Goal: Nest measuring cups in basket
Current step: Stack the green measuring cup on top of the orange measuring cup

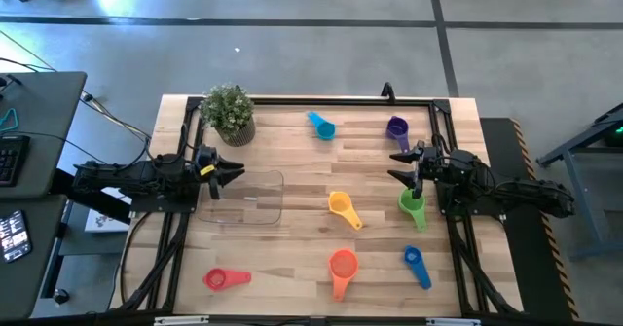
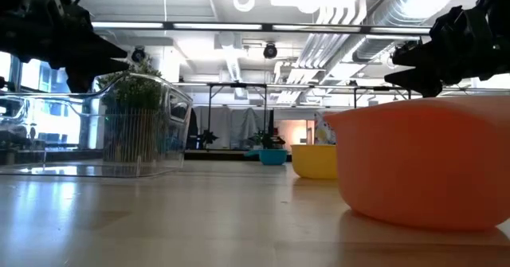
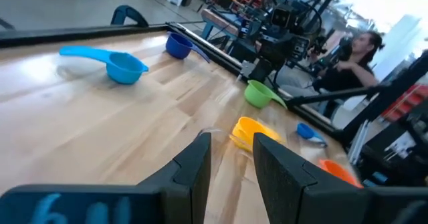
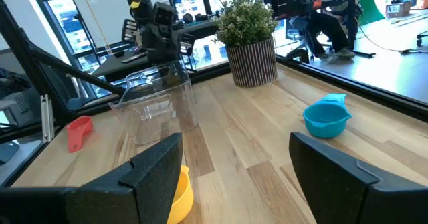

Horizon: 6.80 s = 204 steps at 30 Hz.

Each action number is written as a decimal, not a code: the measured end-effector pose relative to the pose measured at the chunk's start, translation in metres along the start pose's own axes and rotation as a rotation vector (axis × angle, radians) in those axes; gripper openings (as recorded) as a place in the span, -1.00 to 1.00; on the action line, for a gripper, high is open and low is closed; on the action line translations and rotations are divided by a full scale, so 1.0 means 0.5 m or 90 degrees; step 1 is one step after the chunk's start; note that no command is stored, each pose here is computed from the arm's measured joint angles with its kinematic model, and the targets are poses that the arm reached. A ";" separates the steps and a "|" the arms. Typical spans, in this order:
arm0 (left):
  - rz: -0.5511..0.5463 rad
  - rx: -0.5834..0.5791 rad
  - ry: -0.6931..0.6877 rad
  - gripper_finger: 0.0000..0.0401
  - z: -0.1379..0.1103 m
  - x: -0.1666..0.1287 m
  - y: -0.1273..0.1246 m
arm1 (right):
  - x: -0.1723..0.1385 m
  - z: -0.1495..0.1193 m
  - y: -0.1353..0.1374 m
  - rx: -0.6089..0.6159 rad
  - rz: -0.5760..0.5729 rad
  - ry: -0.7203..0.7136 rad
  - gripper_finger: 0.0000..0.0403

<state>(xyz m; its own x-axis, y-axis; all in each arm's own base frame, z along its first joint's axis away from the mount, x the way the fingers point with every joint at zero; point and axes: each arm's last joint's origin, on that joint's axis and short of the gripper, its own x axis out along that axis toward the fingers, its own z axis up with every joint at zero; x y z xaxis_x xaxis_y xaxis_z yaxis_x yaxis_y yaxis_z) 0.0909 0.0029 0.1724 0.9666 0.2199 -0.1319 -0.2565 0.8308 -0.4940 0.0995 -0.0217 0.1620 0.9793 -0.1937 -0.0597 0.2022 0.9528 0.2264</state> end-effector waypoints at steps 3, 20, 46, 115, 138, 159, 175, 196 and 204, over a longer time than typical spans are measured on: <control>0.000 -0.053 0.000 -0.48 0.000 0.000 0.000 | 0.000 0.000 0.000 0.000 0.000 0.000 0.32; 0.000 -0.154 -0.002 -0.48 0.000 0.000 0.000 | -0.002 0.024 0.005 0.093 0.023 -0.081 0.32; 0.010 -0.137 -0.011 -0.48 0.001 0.000 0.001 | -0.122 0.294 0.056 0.193 -0.022 -0.415 0.32; 0.012 -0.109 -0.009 -0.48 0.001 0.000 0.001 | 0.245 0.016 0.262 0.113 -0.610 0.971 0.24; 0.012 -0.109 -0.009 -0.48 0.001 0.000 0.001 | 0.228 -0.050 0.243 0.113 -0.637 1.009 -0.05; 0.012 -0.109 -0.009 -0.48 0.001 0.000 0.001 | 0.227 -0.047 0.248 0.176 -0.668 1.019 -0.96; 0.012 -0.109 -0.009 -0.48 0.001 0.000 0.001 | 0.289 0.088 0.323 0.350 -0.684 0.909 -0.99; 0.012 -0.109 -0.009 -0.48 0.001 0.000 0.001 | 0.299 0.246 0.449 0.585 -0.585 0.752 -0.99; 0.012 -0.125 -0.009 -0.48 0.001 0.000 0.001 | 0.343 0.222 0.486 0.569 -0.437 0.718 -0.99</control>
<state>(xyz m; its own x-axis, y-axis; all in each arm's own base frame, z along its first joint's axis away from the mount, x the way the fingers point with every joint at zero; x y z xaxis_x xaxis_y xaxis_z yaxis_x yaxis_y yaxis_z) 0.0908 0.0036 0.1725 0.9613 0.2426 -0.1306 -0.2678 0.7107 -0.6506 0.3182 0.1508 0.3148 0.2744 0.1417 -0.9511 0.9210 0.2456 0.3023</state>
